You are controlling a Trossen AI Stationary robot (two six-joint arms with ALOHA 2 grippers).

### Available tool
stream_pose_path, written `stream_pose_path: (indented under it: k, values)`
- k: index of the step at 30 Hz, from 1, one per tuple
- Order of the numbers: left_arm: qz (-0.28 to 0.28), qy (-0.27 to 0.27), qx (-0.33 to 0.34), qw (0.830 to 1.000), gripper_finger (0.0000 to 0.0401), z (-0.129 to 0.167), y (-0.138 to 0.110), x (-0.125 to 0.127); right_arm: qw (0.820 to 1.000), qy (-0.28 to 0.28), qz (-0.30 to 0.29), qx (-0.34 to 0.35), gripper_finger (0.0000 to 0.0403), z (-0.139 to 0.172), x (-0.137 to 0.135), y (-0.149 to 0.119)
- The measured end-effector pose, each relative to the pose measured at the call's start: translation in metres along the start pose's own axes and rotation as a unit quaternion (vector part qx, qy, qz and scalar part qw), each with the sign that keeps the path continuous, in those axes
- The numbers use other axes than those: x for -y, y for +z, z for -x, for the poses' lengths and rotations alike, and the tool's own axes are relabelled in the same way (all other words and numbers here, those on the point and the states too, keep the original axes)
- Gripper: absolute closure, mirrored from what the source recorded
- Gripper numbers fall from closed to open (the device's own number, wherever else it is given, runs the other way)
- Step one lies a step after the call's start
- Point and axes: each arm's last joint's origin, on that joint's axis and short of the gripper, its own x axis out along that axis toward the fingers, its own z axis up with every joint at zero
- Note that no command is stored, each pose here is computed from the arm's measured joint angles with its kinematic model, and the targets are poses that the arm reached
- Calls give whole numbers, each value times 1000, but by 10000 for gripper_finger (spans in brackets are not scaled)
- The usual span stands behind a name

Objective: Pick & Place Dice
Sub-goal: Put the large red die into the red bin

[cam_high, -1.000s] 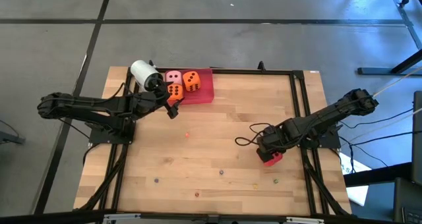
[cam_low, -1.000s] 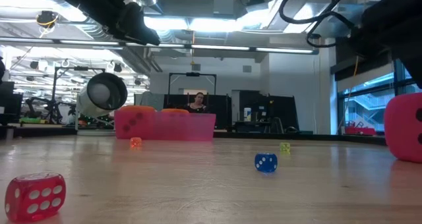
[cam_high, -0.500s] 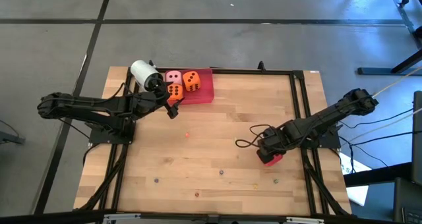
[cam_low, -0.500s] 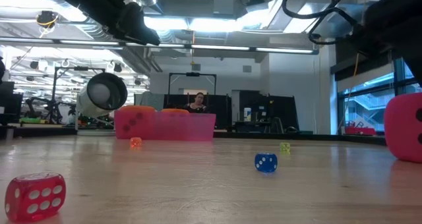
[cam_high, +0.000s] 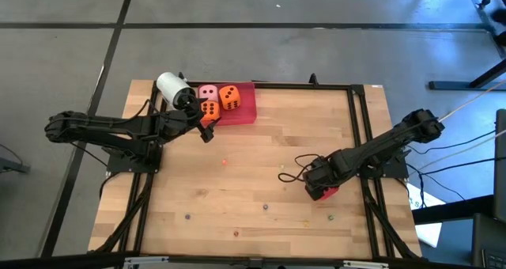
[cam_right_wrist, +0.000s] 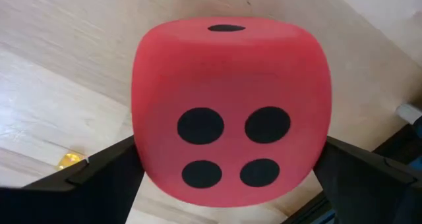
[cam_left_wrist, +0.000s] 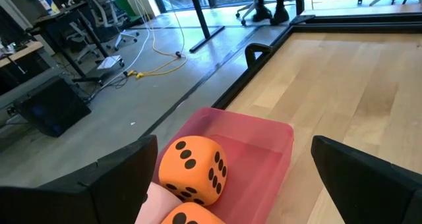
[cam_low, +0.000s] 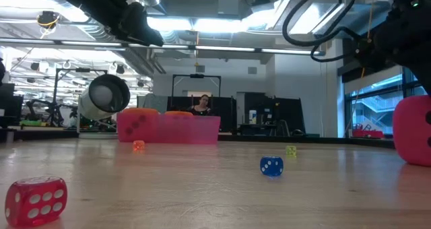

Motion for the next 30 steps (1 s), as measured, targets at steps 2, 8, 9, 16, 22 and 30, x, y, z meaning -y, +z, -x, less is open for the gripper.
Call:
stream_pose_path:
  k: [2, 8, 9, 16, 22, 30]
  values:
    - [0, 0, 0, 1000, 5, 0, 0, 0, 1000, 0, 0, 0, 2, 0, 0, 0]
    - [0, 0, 0, 1000, 5, 0, 0, 0, 1000, -4, 13, 24, 2, -1, 0, 1]
    - [0, 0, 0, 1000, 5, 0, 0, 0, 1000, -4, 14, 27, 2, -1, 0, 1]
    - [-4, 0, 0, 1000, 5, 0, 0, 0, 999, -3, 14, 32, 16, -1, 0, 2]
    - [-15, 0, 0, 1000, 5, 0, 0, 0, 999, -4, 18, 39, 33, -1, 0, 2]
    - [-17, 0, 0, 1000, 5, 0, 0, 0, 996, 14, 41, 82, 32, 7, -8, 10]
